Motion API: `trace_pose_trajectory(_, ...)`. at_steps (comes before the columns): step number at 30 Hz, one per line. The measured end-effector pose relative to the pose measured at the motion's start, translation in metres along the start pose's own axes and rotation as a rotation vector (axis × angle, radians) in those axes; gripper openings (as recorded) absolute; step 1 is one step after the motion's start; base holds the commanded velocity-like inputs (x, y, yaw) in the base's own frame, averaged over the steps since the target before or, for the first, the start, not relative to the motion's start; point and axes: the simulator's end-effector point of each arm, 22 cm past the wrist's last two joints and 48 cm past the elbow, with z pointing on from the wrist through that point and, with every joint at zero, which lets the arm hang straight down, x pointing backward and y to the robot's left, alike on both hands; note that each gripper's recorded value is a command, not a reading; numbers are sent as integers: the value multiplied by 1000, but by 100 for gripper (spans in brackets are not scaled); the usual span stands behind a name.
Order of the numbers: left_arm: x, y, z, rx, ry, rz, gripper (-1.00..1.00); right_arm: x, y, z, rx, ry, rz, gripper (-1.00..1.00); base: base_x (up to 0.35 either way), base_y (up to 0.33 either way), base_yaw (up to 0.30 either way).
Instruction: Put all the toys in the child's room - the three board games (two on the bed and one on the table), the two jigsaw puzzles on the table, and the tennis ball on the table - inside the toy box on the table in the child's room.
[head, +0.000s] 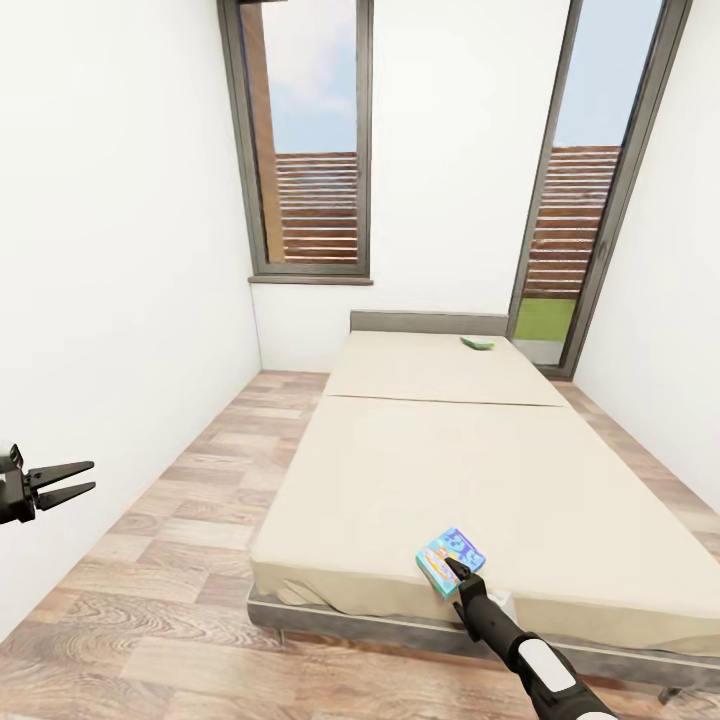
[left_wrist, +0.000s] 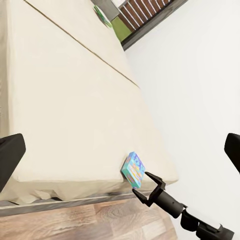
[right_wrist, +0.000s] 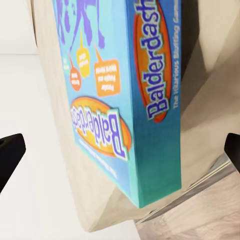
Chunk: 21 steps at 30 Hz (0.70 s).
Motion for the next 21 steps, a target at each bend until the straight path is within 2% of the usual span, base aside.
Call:
trace_pose_trajectory(10,0,0,0,1,0,2,100,1,-1,0,2,1,4,100,3,1,0)
trace_pose_trajectory(21,0,0,0,0,1,2,100,3,-2,0,5,5,2,100,70,44,0)
